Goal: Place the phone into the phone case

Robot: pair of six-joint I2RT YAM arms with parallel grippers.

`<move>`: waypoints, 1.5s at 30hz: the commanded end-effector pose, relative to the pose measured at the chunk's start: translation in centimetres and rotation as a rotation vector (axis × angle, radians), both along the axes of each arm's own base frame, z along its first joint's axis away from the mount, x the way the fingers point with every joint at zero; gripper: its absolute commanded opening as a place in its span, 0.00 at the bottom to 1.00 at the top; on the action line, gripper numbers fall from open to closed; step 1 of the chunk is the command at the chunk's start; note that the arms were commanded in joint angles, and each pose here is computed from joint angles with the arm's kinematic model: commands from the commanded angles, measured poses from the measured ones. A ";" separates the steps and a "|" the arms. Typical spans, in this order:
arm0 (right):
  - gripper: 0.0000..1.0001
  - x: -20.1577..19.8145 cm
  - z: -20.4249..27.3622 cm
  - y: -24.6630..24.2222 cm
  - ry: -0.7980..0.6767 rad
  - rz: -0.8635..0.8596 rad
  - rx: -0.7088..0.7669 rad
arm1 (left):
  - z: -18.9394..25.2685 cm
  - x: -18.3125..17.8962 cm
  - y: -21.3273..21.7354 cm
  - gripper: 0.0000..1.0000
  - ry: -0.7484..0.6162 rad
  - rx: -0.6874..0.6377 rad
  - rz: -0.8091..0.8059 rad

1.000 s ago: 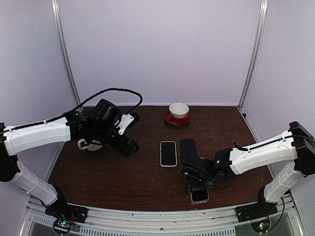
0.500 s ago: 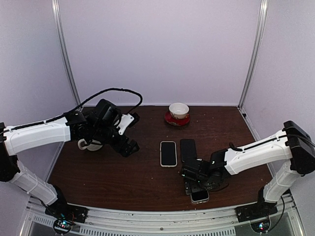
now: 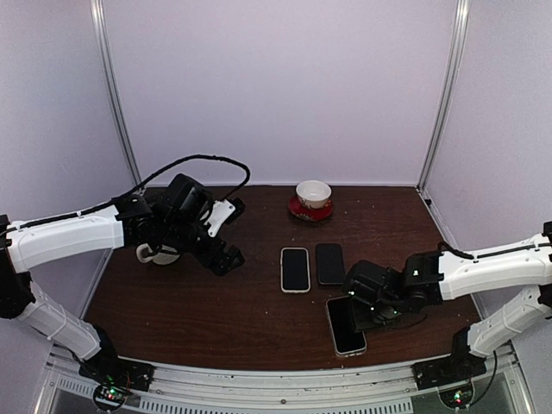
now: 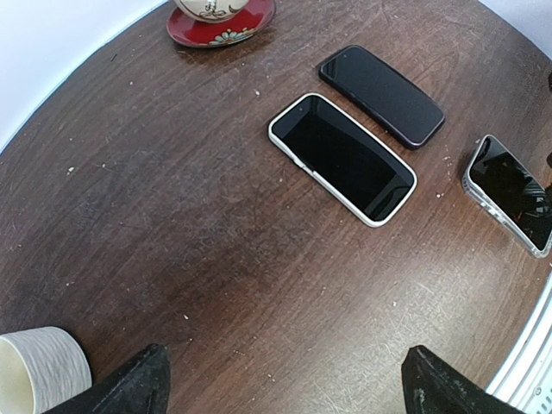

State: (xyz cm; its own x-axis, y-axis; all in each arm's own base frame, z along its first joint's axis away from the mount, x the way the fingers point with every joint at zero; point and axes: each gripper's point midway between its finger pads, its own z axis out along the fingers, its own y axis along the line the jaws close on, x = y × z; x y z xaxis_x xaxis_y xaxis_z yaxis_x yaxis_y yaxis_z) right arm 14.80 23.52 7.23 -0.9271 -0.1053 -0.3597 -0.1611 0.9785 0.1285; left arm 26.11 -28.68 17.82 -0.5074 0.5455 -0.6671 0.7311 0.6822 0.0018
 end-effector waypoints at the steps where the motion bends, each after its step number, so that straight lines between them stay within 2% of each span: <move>1: 0.38 -1.2 -2.5 -1.3 0.067 -0.036 -0.004 | -0.3 0.3 -0.3 0.97 -0.005 -0.008 -0.013; 6: 0.17 -2.1 -4.3 -1.6 0.119 -0.032 -0.019 | -0.5 0.3 -0.3 0.97 -0.002 -0.004 -0.012; 11: 0.08 -3.3 -5.8 -1.5 0.191 -0.021 -0.019 | -0.4 0.3 -0.3 0.98 -0.004 -0.006 -0.013; 14: 0.07 -4.3 -6.7 -1.8 0.239 -0.011 -0.043 | -0.4 0.3 -0.3 0.97 -0.004 -0.006 -0.014; 19: 0.07 -5.2 -5.8 -2.3 0.250 0.004 -0.070 | -0.4 0.3 -0.3 0.98 -0.003 -0.005 -0.014; 22: 0.12 -5.2 -4.7 -2.6 0.245 0.010 -0.089 | -0.6 0.3 -0.3 0.97 -0.002 -0.001 -0.016; 23: 0.15 -5.1 -4.2 -2.8 0.241 0.016 -0.105 | -0.7 0.3 -0.3 0.98 -0.002 0.002 -0.017; 27: 0.35 -4.6 -2.3 -2.9 0.206 0.042 -0.149 | -0.9 -0.6 -1.3 0.97 0.029 -0.015 -0.090; 29: 0.39 -4.4 -1.4 -2.5 0.196 0.049 -0.130 | -1.1 -1.5 -2.1 0.92 0.047 -0.033 -0.156; 32: 0.38 -4.0 -0.4 -3.0 0.157 0.040 -0.117 | -1.6 -3.6 -4.7 0.81 0.078 -0.055 -0.269; 34: 0.32 -4.2 -0.4 -3.5 0.152 0.030 -0.101 | -1.9 -5.5 -7.1 0.78 0.109 -0.049 -0.356; 36: 0.19 -4.6 -1.0 -3.5 0.159 0.017 -0.050 | -2.3 -6.8 -9.5 0.74 0.126 -0.038 -0.417; 39: 0.12 -5.8 -2.4 -3.0 0.206 0.016 0.048 | -3.4 -6.2 -12.9 0.62 0.153 -0.023 -0.409; 42: 0.09 -6.5 -3.2 -3.5 0.228 0.007 0.063 | -5.0 -4.6 -16.4 0.46 0.200 -0.004 -0.378; 45: 0.07 -6.9 -3.8 -4.3 0.244 0.014 0.039 | -6.3 -3.8 -19.9 0.41 0.185 0.022 -0.392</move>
State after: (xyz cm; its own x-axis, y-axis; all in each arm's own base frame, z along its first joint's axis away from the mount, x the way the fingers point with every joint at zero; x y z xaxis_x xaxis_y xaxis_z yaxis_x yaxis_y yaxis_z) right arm 8.29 18.72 3.58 -0.9828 -0.1218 -0.1385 -0.1432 0.9772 0.1565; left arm 21.13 -45.25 12.31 -0.3625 0.7352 -0.5728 0.9276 0.3440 -0.1455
